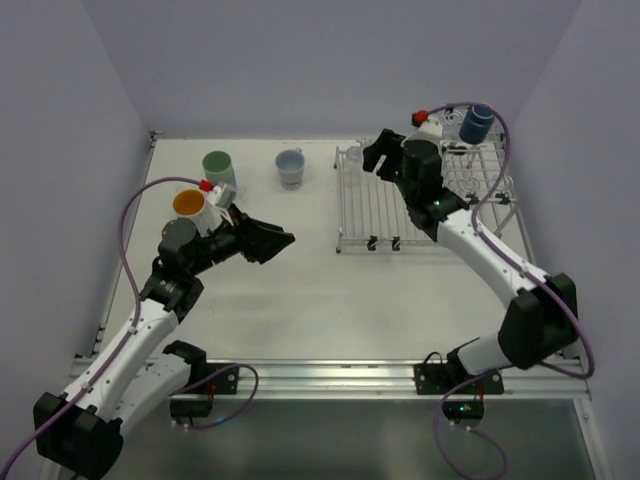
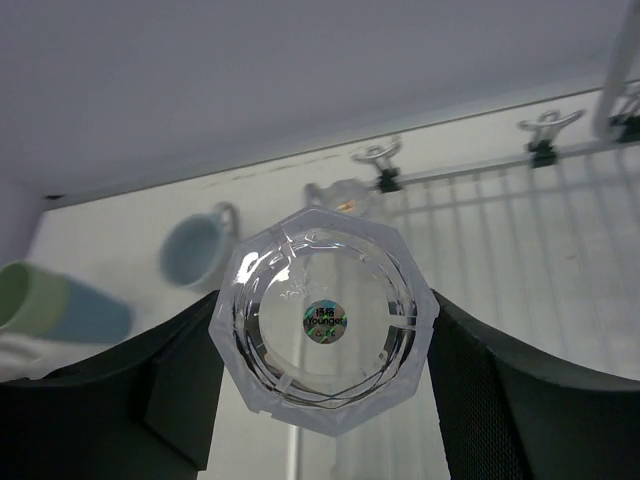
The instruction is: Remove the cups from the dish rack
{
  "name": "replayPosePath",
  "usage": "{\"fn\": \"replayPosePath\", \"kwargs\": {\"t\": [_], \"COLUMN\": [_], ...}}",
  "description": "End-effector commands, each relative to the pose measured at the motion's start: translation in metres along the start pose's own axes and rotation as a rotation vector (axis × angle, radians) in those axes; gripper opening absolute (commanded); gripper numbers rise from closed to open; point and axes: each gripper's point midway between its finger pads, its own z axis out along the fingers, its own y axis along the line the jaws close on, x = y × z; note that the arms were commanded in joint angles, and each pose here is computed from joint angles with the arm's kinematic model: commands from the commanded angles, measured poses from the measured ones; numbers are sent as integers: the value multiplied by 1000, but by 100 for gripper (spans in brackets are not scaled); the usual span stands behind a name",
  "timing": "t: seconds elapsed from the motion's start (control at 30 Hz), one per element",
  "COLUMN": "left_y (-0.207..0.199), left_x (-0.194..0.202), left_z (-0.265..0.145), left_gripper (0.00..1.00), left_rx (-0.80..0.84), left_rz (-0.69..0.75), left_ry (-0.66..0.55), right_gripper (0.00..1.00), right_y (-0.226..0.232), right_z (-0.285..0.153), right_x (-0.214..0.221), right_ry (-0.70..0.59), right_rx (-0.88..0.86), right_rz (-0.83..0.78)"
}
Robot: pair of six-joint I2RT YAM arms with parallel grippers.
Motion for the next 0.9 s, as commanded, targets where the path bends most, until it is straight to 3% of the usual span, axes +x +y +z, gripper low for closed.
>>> {"fn": "replayPosePath", "kwargs": {"t": [0.0, 0.17, 0.23, 0.37, 0.53, 0.63, 0.77, 0.87], "left_y": [-15, -6, 6, 6, 18, 15, 10, 15], "left_x": [-15, -7, 0, -2, 3, -3, -15, -19], "left_z": [8, 21, 25, 28, 38, 39, 38, 38], "left_gripper": [63, 63, 64, 73, 74, 60, 16, 0], "left_rx": [98, 117, 86, 107, 77, 90, 84, 40], "left_rz": [-57, -110, -133, -141, -155, -146, -116, -93], "left_ry": [-100, -125, -123, -158, -143, -165, -200, -204], "right_gripper": [48, 48, 48, 48, 48, 48, 48, 48], "right_y": [69, 128, 139, 151, 154, 155, 153, 154], "right_z": [-59, -135, -155, -173, -182, -184, -179, -180], "right_x": [2, 44, 51, 68, 78, 82, 96, 105], "right_ry": [41, 257, 297, 357, 399, 411, 445, 477], "right_rx": [-386, -809, -889, -942, -992, -997, -978, -985], "right_rz": [306, 501, 569, 585, 619, 620, 627, 644]}}
